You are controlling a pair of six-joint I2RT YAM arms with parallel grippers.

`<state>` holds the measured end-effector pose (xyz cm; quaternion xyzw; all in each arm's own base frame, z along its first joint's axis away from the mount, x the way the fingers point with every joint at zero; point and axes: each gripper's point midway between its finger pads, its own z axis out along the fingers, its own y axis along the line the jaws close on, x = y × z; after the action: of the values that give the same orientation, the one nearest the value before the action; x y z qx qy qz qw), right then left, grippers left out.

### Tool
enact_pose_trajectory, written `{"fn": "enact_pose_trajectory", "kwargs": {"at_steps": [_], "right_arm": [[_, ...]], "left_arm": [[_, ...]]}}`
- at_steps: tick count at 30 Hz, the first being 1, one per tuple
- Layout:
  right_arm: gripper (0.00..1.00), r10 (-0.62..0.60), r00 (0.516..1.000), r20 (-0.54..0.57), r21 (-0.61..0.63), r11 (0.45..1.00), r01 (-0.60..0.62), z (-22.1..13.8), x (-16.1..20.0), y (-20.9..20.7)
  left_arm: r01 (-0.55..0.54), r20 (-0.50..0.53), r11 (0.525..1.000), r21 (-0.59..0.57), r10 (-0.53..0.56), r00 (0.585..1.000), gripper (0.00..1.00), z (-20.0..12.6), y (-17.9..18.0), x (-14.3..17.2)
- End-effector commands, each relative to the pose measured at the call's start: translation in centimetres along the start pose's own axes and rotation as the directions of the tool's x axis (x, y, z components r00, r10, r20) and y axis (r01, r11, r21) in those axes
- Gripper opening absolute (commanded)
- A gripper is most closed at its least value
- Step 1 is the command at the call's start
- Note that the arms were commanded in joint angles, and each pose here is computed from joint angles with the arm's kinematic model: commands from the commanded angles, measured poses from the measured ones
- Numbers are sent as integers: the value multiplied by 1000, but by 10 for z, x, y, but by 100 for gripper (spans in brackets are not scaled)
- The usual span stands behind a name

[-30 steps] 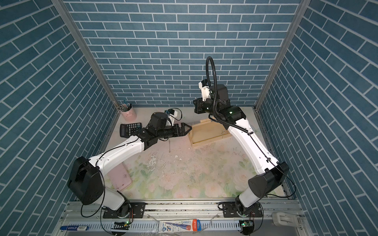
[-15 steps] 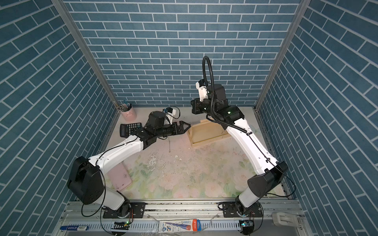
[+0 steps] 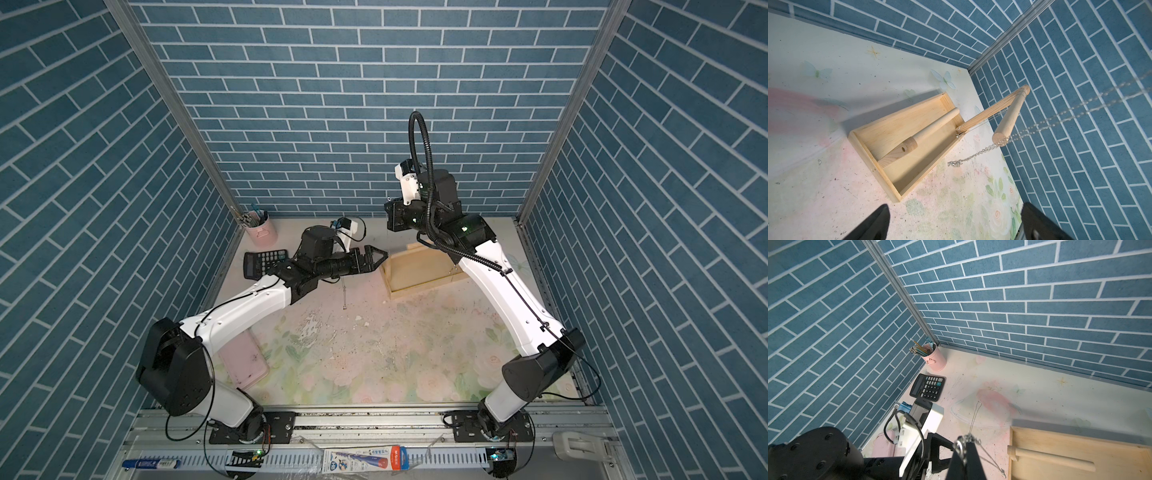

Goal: Take the necklace off the jewelry display stand
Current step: Take off the necklace from the stand.

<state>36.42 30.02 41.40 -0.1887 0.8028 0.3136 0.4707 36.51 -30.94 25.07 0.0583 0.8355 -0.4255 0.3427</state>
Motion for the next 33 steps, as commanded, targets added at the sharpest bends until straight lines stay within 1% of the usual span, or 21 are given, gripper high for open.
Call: {"fn": "enact_pose_trajectory", "kwargs": {"at_steps": [1, 13, 22, 26, 33], "right_arm": [[0, 8, 1000, 18, 5, 1000, -8, -5, -8, 5], [0, 2, 1000, 26, -4, 1000, -2, -10, -9, 15], [0, -5, 999, 33, -12, 1000, 5, -14, -10, 22], [0, -8, 999, 34, -9, 1000, 9, -16, -10, 22], [0, -9, 1000, 28, -3, 1000, 9, -17, -6, 21]], "left_arm": [[-20, 8, 1000, 22, 20, 1000, 100, -1, -1, -2], [-17, 0, 1000, -9, 17, 1000, 99, 10, 8, -1], [-30, 32, 993, -112, 34, 999, 99, 26, 29, -5], [-42, 41, 990, -132, 47, 998, 99, 31, 31, -5], [-42, 62, 988, -148, 52, 997, 99, 29, 33, -10]]}}
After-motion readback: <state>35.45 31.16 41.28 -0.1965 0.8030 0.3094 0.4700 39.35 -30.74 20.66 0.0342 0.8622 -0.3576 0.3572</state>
